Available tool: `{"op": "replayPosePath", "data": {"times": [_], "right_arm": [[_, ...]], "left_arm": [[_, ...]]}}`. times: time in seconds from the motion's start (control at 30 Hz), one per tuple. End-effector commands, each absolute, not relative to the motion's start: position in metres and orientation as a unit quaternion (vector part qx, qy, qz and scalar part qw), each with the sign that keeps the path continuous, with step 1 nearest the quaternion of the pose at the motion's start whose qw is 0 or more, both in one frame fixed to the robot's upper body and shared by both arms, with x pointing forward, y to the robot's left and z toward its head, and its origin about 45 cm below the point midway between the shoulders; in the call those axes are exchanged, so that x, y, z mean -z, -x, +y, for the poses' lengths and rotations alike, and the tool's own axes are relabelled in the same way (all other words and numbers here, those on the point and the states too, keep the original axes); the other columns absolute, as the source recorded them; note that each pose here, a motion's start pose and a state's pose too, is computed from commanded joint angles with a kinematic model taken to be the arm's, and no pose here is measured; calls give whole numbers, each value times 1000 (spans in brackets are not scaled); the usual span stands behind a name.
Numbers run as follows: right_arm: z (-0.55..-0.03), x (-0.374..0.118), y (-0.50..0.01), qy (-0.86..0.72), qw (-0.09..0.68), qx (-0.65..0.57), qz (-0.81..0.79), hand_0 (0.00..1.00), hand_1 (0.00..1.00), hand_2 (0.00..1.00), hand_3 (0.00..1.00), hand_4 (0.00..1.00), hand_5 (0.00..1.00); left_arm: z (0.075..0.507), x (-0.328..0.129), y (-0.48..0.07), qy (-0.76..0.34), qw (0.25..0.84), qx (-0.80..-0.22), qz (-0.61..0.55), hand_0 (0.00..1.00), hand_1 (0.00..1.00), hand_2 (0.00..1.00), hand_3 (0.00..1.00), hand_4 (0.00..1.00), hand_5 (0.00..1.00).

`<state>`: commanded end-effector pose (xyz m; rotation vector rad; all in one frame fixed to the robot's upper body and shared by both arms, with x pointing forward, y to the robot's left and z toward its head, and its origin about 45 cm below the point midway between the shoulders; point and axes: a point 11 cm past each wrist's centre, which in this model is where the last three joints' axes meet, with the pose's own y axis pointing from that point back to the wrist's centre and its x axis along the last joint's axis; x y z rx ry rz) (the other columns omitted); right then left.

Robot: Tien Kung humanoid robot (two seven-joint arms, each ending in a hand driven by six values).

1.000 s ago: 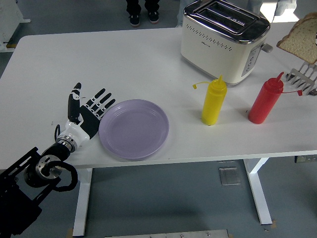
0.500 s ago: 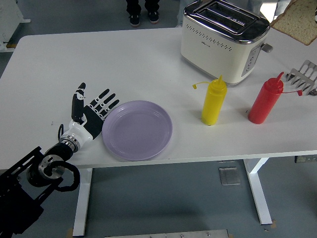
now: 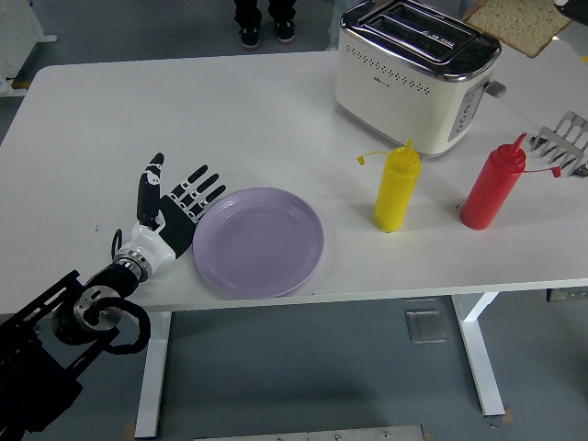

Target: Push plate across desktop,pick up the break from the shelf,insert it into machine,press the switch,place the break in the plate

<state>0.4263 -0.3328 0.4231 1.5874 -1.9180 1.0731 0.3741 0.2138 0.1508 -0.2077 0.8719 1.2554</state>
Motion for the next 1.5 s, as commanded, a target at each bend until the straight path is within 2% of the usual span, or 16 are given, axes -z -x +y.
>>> {"op": "replayPosePath", "data": {"times": [0.33, 0.77, 1.13, 1.5], "right_arm": [[-305, -440, -440, -603, 198, -373, -677, 482, 520, 486, 407, 132, 2], [-279, -455, -472, -603, 201, -337, -694, 475, 516, 489, 410, 138, 2], [-261, -435, -498, -595, 254, -322, -691, 466, 515, 497, 416, 141, 2], [-231, -425, -510, -601, 272, -330, -676, 459, 513, 501, 421, 145, 2]], "left_arm": [[223, -164, -378, 119, 709, -569, 398, 837, 766, 716, 701, 797, 998], [270, -194, -383, 181, 683, -597, 381, 835, 762, 716, 700, 797, 998], [312, -217, -382, 227, 660, -622, 355, 833, 760, 713, 697, 798, 998], [318, -219, -381, 229, 658, -626, 351, 833, 760, 713, 696, 799, 998]]}}
